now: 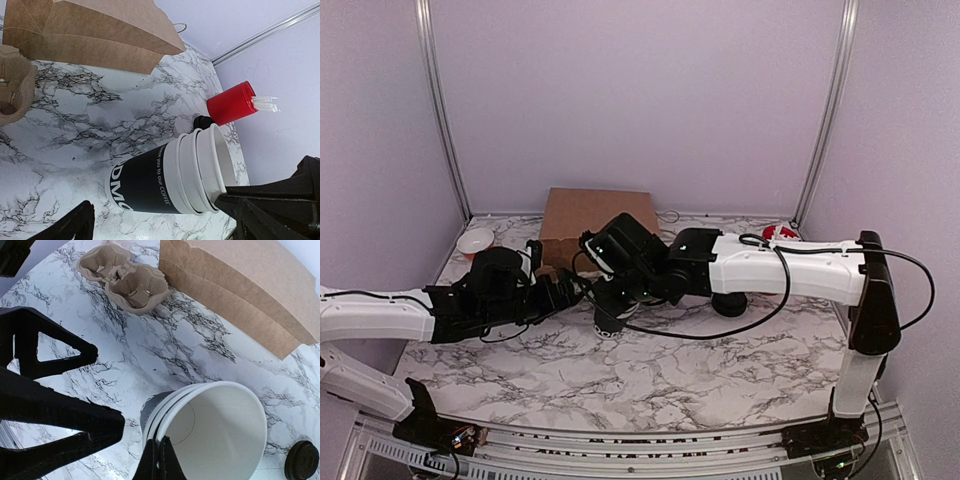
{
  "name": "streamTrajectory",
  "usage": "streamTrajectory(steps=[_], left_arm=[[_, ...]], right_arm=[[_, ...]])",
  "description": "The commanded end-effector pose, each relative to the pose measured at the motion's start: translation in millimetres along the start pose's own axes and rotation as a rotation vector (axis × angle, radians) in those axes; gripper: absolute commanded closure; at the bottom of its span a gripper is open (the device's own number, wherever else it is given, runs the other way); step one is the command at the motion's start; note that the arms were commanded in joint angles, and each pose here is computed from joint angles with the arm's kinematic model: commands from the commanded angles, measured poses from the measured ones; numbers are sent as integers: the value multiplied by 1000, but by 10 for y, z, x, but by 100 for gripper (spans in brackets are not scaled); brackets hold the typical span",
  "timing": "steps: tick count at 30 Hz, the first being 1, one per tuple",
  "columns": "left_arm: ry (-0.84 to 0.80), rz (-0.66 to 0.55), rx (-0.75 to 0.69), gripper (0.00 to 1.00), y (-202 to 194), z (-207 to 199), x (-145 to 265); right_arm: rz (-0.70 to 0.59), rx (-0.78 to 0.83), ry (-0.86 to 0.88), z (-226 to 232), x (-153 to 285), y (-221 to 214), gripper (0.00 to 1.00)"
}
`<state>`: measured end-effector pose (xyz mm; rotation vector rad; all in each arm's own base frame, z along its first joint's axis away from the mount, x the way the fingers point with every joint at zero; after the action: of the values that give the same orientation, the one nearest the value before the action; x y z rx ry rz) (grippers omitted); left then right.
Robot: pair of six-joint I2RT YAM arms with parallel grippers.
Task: Pack the takeout coffee
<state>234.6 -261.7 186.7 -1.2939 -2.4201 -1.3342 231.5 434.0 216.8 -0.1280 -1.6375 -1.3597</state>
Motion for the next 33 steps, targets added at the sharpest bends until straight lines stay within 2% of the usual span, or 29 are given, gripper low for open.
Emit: streamTrajectory(steps=[1,16,33], left_arm=[[24,43,-11,1,-81,55,-59],[-14,80,-8,1,-124,-23,-243],[141,154,9,1,-388,330,-390]], right_arm=[[-52,-19,38,112,49,165,100],[-51,-22,69,178,70,165,100],[-105,-24,90,208,342,364,100]])
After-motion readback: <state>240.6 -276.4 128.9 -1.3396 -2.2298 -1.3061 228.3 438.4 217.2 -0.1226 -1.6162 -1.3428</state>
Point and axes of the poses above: each gripper's point midway between its finger pads, its own x axis back along the fingers, its own z axis along the line the jaws close on, y = z × x, the point moved 4 cm from there along x, back along the fingers, and after that the axes turned 8 degrees about -x, right-handed, at the moved point
